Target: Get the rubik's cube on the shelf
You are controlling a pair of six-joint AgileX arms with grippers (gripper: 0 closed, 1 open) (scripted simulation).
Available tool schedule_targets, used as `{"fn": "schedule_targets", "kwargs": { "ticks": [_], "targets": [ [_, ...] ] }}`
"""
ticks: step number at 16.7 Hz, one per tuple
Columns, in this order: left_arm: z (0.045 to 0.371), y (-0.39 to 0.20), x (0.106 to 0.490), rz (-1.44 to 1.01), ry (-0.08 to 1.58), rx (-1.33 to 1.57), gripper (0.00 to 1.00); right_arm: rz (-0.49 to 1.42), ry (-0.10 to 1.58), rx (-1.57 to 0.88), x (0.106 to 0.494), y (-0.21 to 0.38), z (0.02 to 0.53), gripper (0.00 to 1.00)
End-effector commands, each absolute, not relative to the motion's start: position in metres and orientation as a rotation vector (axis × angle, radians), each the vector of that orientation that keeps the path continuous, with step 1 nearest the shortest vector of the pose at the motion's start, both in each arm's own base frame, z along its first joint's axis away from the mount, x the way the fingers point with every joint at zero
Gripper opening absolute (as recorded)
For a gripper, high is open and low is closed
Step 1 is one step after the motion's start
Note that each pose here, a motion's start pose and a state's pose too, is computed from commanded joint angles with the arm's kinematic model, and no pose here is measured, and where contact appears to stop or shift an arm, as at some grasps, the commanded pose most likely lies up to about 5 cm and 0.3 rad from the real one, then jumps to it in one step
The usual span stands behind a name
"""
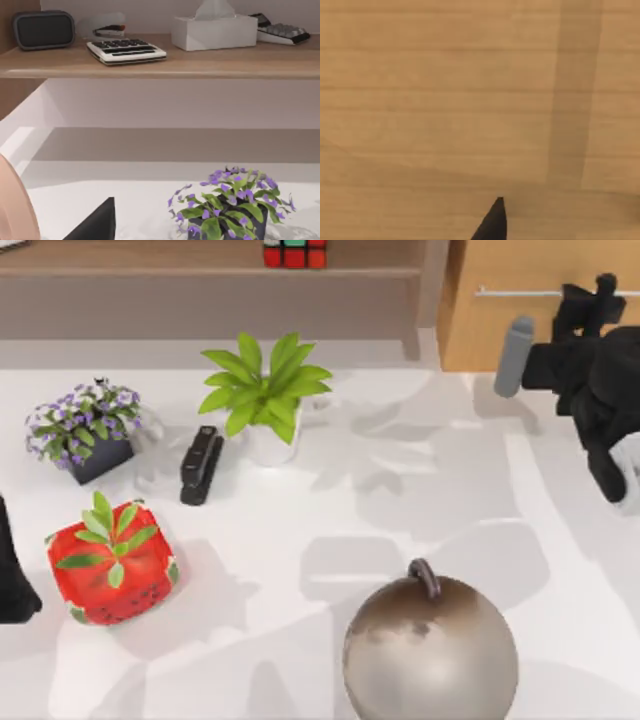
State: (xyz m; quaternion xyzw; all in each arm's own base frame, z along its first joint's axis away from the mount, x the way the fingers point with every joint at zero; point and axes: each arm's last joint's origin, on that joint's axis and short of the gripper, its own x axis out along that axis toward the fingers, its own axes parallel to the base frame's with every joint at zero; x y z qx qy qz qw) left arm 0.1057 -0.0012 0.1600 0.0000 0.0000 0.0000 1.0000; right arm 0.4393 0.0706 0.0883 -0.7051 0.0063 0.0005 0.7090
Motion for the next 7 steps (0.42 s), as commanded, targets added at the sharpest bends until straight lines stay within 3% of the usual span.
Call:
{"fn": "schedule_targets", "kwargs": {
  "ticks": [2,7],
  "targets": [
    [0.1600,-0.0012,0.1057,0.000,0.000,0.000,1.00,0.001,0.014,-1.565,0.4393,0.0706,0.0883,1.00],
    [0.1600,-0.0012,0.1057,0.000,0.000,0.000,1.00,0.001,0.014,-1.565,0.4393,0.0706,0.0883,1.00]
  ]
}}
